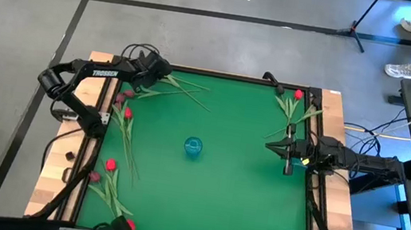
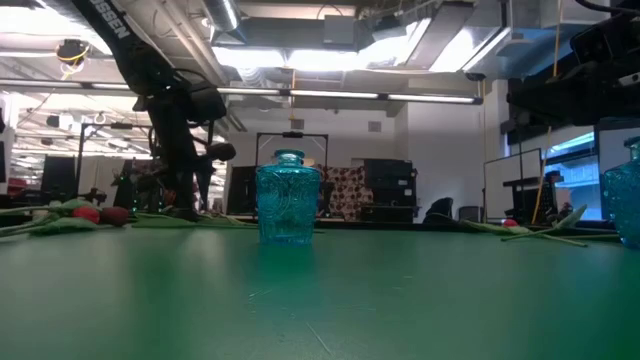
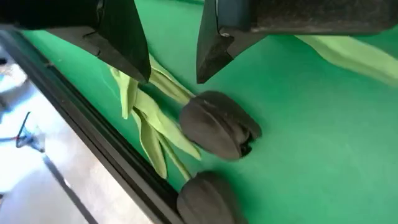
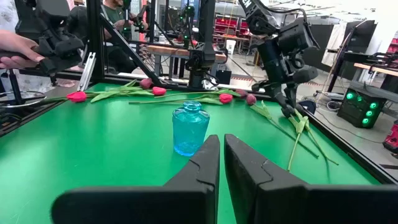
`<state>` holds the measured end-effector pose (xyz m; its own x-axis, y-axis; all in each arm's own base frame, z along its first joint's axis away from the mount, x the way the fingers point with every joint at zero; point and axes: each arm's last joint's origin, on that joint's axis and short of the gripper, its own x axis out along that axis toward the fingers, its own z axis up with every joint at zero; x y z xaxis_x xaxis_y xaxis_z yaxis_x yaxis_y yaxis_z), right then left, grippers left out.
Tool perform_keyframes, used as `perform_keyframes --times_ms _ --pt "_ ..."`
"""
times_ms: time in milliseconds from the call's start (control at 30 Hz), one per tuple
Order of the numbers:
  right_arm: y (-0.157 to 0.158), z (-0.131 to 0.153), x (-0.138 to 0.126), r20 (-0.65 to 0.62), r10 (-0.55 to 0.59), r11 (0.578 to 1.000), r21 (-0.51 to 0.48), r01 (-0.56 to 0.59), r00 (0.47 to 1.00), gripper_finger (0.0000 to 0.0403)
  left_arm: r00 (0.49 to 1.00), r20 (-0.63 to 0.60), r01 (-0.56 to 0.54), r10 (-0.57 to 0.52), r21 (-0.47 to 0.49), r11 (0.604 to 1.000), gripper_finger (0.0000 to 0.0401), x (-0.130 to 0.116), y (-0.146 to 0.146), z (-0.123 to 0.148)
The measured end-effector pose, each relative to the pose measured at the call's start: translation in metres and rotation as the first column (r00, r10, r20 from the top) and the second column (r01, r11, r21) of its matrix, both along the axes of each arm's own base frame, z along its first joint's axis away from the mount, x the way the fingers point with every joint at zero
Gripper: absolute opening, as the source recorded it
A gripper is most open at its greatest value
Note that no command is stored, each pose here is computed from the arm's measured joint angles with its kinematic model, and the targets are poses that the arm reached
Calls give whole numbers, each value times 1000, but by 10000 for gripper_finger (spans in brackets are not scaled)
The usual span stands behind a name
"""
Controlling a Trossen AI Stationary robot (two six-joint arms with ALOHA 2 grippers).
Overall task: Sort flowers into vase by color
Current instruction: Put the black flower into the left blue vase
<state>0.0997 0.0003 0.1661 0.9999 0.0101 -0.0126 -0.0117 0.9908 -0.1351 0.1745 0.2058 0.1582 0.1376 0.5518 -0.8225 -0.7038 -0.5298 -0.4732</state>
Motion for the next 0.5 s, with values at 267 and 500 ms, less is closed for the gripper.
perform_keyframes --times_ms 267,500 --pt "0 0 0 0 0 1000 0 0 1000 26 992 16 -128 128 0 992 128 14 -4 -17" --pt "0 0 0 0 0 1000 0 0 1000 26 980 -28 -197 198 35 980 128 9 0 -22"
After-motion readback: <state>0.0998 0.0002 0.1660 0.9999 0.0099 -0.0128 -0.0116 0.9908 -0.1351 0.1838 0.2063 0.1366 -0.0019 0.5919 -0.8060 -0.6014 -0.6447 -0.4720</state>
